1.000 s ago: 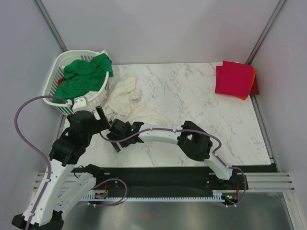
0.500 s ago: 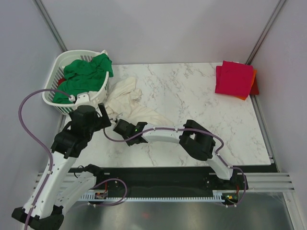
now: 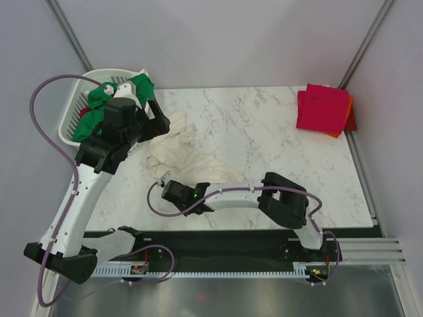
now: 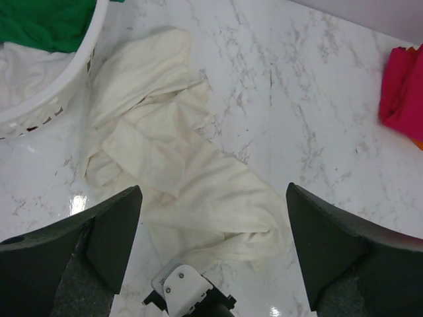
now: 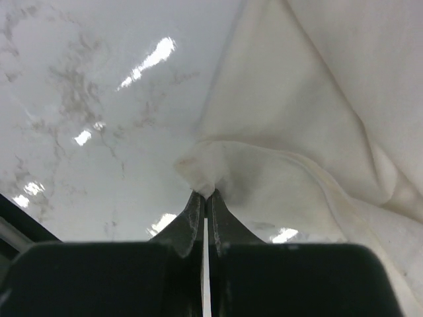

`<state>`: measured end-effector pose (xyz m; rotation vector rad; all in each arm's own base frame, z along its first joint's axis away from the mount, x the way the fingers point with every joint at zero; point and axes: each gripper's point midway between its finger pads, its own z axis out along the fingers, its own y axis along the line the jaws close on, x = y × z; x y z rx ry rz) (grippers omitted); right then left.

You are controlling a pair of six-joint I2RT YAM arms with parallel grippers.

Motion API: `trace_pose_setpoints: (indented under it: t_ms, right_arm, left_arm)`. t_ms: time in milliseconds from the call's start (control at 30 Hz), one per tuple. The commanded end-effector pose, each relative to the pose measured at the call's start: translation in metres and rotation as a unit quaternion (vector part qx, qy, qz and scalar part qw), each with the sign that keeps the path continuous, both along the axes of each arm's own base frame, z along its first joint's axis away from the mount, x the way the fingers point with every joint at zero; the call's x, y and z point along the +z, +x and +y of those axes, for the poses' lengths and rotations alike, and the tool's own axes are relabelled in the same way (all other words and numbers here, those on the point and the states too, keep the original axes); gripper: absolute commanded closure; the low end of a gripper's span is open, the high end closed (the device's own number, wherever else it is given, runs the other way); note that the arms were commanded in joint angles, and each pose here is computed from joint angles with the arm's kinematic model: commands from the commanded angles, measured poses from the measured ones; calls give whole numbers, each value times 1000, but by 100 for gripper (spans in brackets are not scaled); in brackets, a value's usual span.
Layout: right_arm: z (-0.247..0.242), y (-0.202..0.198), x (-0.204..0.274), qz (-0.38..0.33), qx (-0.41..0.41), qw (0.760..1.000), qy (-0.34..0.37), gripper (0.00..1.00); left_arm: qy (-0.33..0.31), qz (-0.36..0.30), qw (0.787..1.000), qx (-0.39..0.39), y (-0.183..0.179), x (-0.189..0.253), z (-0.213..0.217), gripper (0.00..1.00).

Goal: Fold and stack the t-shirts
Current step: Flatten the tshirt out

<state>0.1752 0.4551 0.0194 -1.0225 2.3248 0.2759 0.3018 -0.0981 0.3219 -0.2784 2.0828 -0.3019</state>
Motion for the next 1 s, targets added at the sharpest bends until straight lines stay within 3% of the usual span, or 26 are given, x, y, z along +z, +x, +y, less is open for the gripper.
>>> trace_pose_setpoints:
  t_ms: [0,167,267,367,467,733,867,967]
  right_arm:
    - [-51,-18,-8,27,-1,998,-55,100]
    - [-131,-1,55,-10,-92,995,-39,100]
    - [-188,15,59,10,-161,986,-31,100]
    - [-215,19,49,30,-195,980,-34,100]
    - [-220,14,36,46,-202,977,-48,100]
    - [-227,12,23,50,-215,974,-54,100]
    - [-242,16,24,49,-240,969,-45,100]
    - [-252,21,29,50,-250,966,-32,100]
  left_arm:
    - [-27,-30,999,-27,7,27,-14,2]
    - [-17,-3,999,-29,3,1,-12,2]
    - [-27,29,999,-31,1,-26,-18,6]
    - [-38,58,997,-44,1,-56,-30,9]
    - [-34,88,993,-71,2,-88,-54,12]
    - [65,154,980,-109,13,-157,-104,25]
    - [68,188,974,-103,12,-183,-116,27]
    - [78,199,972,-95,8,-195,-119,23]
